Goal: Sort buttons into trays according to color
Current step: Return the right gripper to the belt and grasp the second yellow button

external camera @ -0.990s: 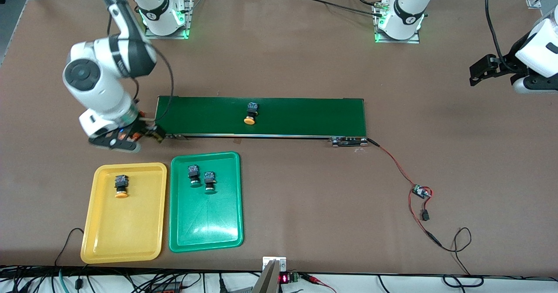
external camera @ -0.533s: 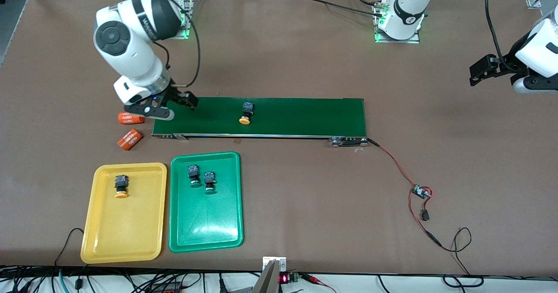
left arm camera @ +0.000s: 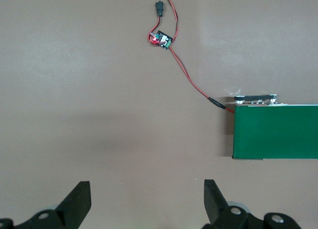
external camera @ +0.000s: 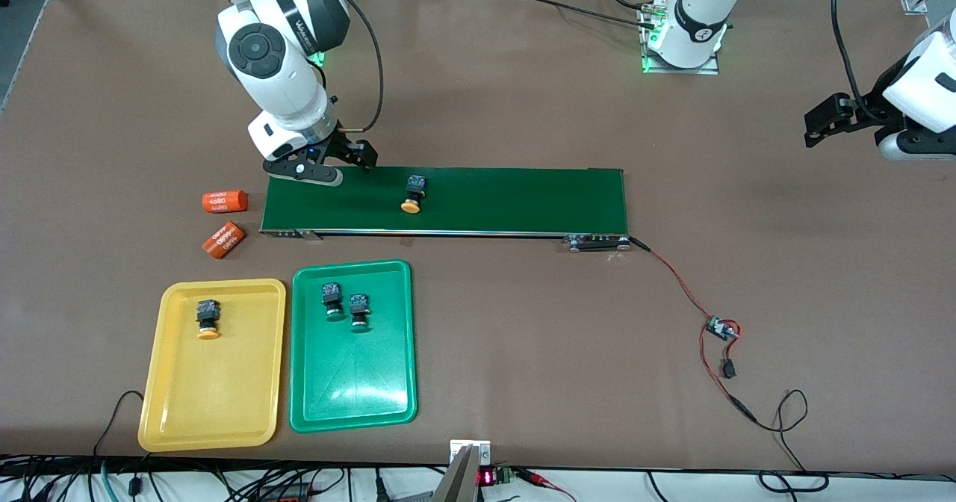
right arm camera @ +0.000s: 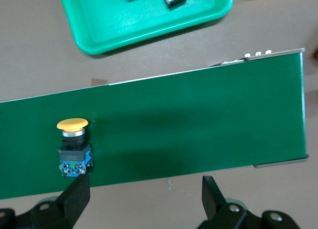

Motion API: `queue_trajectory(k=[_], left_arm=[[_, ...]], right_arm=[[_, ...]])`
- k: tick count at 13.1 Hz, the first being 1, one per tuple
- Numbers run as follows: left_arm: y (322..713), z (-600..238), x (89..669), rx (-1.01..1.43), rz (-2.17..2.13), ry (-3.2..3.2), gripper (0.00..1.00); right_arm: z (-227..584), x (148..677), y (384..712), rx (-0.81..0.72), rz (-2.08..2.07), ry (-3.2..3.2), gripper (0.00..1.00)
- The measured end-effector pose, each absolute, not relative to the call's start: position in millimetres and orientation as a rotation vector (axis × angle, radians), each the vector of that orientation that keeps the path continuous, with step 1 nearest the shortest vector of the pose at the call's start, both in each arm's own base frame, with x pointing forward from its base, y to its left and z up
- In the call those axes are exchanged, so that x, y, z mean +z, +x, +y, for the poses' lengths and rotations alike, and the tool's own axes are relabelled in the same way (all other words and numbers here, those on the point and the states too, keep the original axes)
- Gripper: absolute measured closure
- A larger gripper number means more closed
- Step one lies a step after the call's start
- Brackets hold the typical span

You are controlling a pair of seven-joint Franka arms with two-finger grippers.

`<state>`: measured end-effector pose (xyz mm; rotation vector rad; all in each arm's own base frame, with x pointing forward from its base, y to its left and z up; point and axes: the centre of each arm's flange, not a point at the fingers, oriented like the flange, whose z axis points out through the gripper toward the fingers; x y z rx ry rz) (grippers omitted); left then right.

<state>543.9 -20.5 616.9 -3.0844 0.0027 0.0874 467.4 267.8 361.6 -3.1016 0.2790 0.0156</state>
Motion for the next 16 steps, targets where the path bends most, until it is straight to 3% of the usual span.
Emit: queue_trajectory(k=[10, 16], left_arm=[[543.8, -20.5, 617.0, 0.087, 0.003, -3.084, 0.0], [543.8, -20.5, 617.0, 0.087, 0.003, -3.084, 0.0]], right_arm=[[284.4, 317.6, 448.5, 0.074, 0.442, -3.071, 0.0], [299.1, 294.7, 441.8, -0.003, 0.207, -3.173, 0.0]])
